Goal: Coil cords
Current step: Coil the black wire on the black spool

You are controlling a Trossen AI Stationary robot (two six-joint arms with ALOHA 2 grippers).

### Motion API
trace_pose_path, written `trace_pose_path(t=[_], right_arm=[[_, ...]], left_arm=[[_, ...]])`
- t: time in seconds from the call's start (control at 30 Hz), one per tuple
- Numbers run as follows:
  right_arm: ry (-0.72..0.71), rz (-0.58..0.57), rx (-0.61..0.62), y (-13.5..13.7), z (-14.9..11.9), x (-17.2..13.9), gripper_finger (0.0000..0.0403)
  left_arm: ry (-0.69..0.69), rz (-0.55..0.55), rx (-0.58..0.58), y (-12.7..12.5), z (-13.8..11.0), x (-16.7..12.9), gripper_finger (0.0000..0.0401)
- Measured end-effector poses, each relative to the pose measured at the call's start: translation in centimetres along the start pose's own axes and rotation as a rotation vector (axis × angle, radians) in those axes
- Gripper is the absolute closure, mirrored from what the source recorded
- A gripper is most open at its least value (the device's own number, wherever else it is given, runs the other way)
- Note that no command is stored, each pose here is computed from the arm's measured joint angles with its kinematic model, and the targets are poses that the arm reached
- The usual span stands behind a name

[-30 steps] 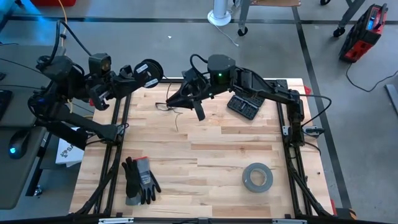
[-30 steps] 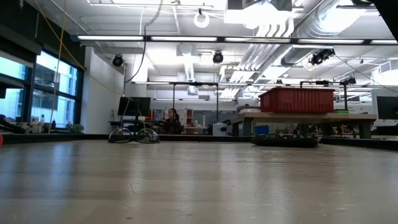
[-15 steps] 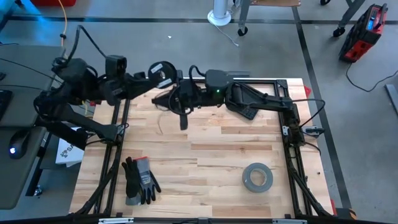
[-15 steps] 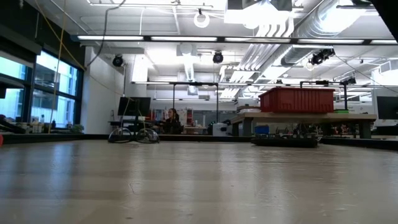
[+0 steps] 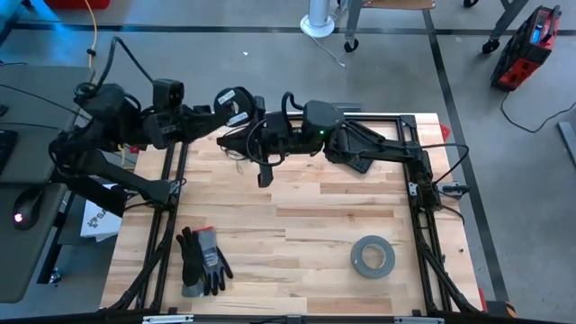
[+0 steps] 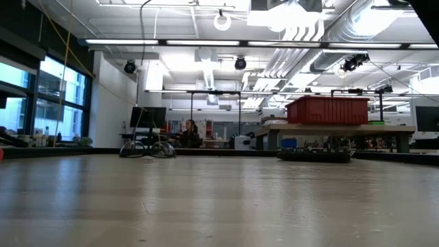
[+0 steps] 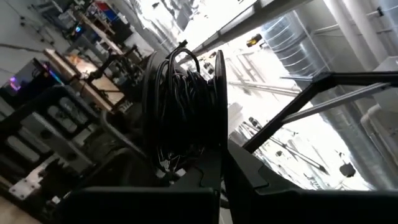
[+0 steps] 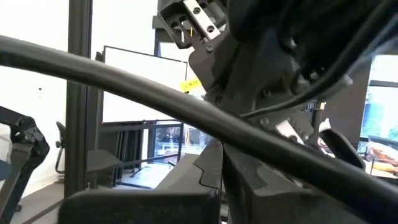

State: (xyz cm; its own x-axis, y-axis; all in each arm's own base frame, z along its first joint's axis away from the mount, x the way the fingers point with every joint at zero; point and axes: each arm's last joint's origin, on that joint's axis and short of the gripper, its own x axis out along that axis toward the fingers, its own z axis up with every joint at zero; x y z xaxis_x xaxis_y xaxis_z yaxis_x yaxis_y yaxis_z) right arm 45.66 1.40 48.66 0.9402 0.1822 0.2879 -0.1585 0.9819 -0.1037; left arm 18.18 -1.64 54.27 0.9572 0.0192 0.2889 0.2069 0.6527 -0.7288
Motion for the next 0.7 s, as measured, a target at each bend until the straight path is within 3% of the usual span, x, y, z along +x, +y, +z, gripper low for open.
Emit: trace_pose_path(t=[0.3,0.7], right_arm=[[-0.038,0.001,-0.017,0.1,0.4,0.0,0.0403],[-0.069,-0.042,-0.041,-0.4,-0.2,0.4,0.0403]], left_arm=[[-0.012,0.05,0.028,0.4,-0.2,0.2,0.04],[0.042,0.004,-0.163,0.7,-1.0,1.7,0.04]])
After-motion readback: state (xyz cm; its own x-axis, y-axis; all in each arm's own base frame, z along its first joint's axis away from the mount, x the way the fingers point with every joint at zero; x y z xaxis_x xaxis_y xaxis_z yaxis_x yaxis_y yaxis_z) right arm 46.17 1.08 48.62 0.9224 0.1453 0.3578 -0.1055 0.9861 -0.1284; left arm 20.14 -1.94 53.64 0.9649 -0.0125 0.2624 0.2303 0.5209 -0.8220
